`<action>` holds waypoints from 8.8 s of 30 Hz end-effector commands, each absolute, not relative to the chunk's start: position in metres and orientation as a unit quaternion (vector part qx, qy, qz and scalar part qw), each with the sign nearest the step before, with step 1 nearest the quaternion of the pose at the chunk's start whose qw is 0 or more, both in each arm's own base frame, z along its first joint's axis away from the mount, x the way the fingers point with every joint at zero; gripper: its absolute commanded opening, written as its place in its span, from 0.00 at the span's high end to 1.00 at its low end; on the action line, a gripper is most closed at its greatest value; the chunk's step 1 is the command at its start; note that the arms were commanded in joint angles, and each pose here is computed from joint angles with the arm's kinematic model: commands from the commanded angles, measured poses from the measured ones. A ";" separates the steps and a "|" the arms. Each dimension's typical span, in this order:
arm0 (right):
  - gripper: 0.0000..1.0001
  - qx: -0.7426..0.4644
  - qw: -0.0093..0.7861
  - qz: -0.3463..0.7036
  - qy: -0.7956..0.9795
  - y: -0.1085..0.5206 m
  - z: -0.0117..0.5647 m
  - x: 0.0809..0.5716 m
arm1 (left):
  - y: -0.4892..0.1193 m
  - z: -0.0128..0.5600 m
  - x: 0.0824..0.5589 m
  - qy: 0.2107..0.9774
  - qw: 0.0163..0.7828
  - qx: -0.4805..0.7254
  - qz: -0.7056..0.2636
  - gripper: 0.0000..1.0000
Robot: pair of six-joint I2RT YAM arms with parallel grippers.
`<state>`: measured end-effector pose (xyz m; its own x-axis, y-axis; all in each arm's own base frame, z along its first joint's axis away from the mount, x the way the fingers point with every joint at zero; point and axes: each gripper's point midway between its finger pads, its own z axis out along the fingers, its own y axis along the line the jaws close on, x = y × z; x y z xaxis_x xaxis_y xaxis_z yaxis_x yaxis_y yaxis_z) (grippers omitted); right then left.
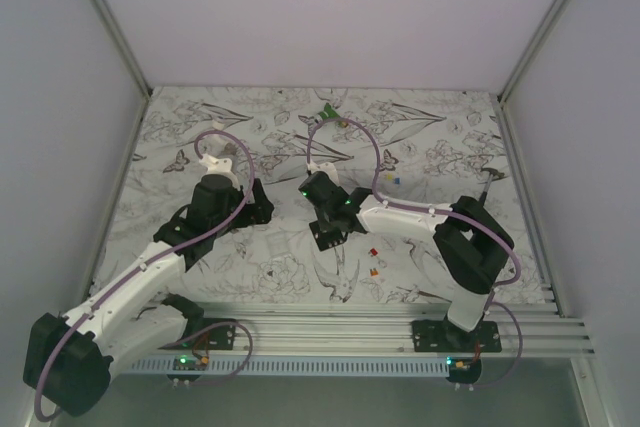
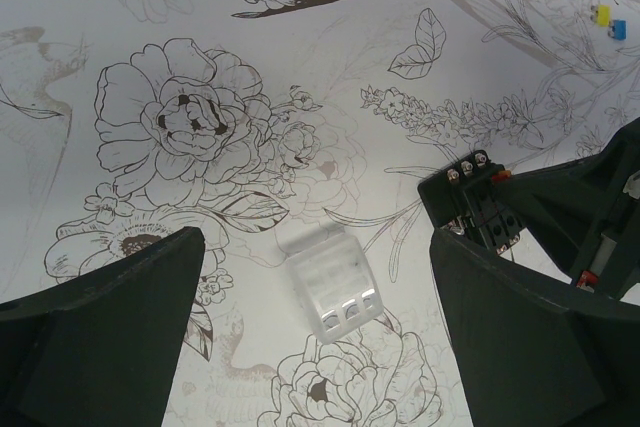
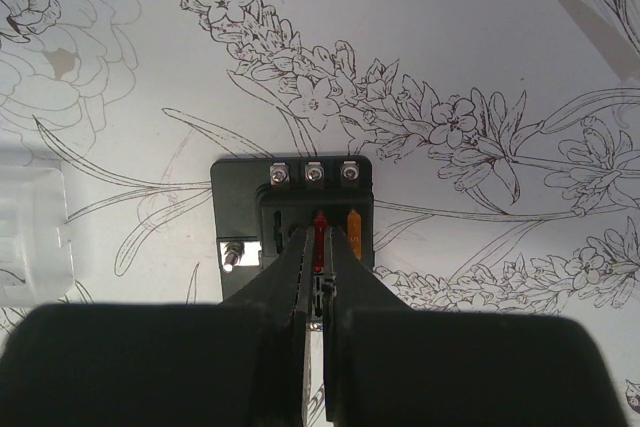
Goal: Snap on the fuse box
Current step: Install the fuse at the fuse box base, then pick up the fuse from the center of the board.
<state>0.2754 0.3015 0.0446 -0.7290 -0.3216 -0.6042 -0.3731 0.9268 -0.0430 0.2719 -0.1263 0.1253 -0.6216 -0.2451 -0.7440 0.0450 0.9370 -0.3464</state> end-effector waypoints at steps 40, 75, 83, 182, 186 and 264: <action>1.00 -0.244 0.308 0.044 0.919 0.307 0.037 0.268 | -0.125 0.118 0.267 0.892 0.415 -0.063 -0.171 0.00; 0.72 -0.221 0.344 0.043 0.912 0.312 0.064 0.283 | -0.127 0.119 0.267 0.891 0.414 -0.061 -0.176 0.00; 0.83 -0.211 0.337 0.033 0.917 0.304 0.059 0.282 | -0.128 0.119 0.267 0.891 0.414 -0.061 -0.178 0.00; 0.51 -0.031 0.199 0.000 0.980 0.185 0.037 0.215 | -0.138 0.138 0.254 0.879 0.415 -0.057 -0.225 0.00; 0.50 -0.007 0.214 -0.009 0.977 0.183 0.032 0.220 | -0.138 0.137 0.253 0.880 0.414 -0.058 -0.225 0.00; 0.63 0.113 0.183 -0.029 0.976 0.184 0.014 0.217 | -0.137 0.139 0.252 0.877 0.418 -0.059 -0.228 0.00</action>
<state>0.2162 0.1809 0.0112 -0.9051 0.2015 -0.3744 0.2287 0.9731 -0.0293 0.2541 -0.1381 0.1367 -0.6455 -0.2881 -0.7073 0.0848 0.8934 -0.4412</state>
